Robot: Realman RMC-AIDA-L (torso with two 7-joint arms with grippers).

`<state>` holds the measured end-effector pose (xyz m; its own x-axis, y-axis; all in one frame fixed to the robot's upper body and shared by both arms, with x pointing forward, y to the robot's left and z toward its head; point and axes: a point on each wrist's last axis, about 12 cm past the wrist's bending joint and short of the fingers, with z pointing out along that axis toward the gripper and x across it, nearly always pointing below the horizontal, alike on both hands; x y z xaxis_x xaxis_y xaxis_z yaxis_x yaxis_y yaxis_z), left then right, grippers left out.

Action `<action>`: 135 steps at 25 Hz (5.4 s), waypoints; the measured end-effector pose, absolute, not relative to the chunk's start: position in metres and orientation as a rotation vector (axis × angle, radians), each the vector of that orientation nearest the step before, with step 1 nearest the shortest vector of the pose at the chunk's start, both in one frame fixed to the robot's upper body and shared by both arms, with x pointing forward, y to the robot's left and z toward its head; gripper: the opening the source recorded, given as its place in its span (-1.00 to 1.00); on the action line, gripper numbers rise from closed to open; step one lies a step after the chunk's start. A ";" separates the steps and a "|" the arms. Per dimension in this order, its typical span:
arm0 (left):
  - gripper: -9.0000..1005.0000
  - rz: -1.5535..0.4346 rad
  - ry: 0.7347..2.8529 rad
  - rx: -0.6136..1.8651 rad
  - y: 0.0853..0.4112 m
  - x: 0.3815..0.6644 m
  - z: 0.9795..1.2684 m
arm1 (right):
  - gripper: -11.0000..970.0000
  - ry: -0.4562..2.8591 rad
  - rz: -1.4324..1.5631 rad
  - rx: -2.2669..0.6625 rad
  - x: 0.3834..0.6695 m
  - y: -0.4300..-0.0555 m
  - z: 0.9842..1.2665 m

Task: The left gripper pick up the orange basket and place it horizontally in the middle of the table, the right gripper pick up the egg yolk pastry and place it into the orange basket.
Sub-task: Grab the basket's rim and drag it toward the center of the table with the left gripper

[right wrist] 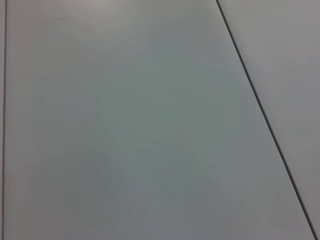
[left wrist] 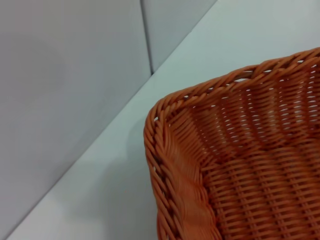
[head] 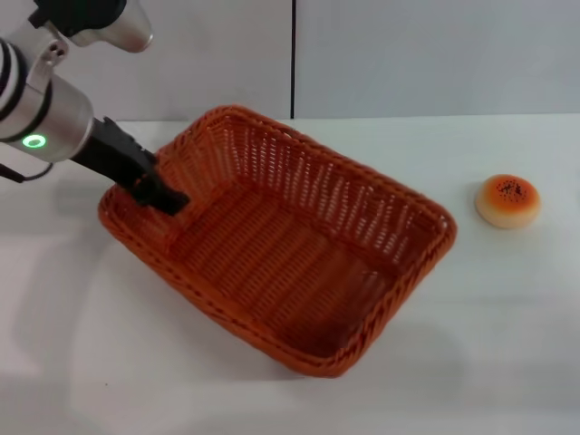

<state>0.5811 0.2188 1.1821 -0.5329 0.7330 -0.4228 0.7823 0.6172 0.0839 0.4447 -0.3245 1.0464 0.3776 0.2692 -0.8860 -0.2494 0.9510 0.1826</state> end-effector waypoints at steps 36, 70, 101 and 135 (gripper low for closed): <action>0.42 -0.174 2.272 1.182 0.190 0.602 1.182 | -0.13 1.178 0.311 0.022 0.450 -0.327 1.043; 0.07 -0.123 2.399 1.319 0.185 0.602 1.171 | -0.13 1.194 0.296 0.004 0.462 -0.328 1.045; -0.64 -0.546 2.625 0.322 0.264 0.600 1.170 | -0.13 1.223 0.190 0.015 0.485 -0.349 1.053; -0.61 -0.737 2.645 0.066 0.301 0.551 1.150 | -0.14 1.252 0.209 -0.040 0.516 -0.340 1.061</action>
<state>0.5508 0.3012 1.1504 -0.9218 -0.0589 -0.3832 0.1478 0.8603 -0.4878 0.5159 -0.3396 1.0606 0.2966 0.1353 -0.9454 -0.1791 0.9802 0.0841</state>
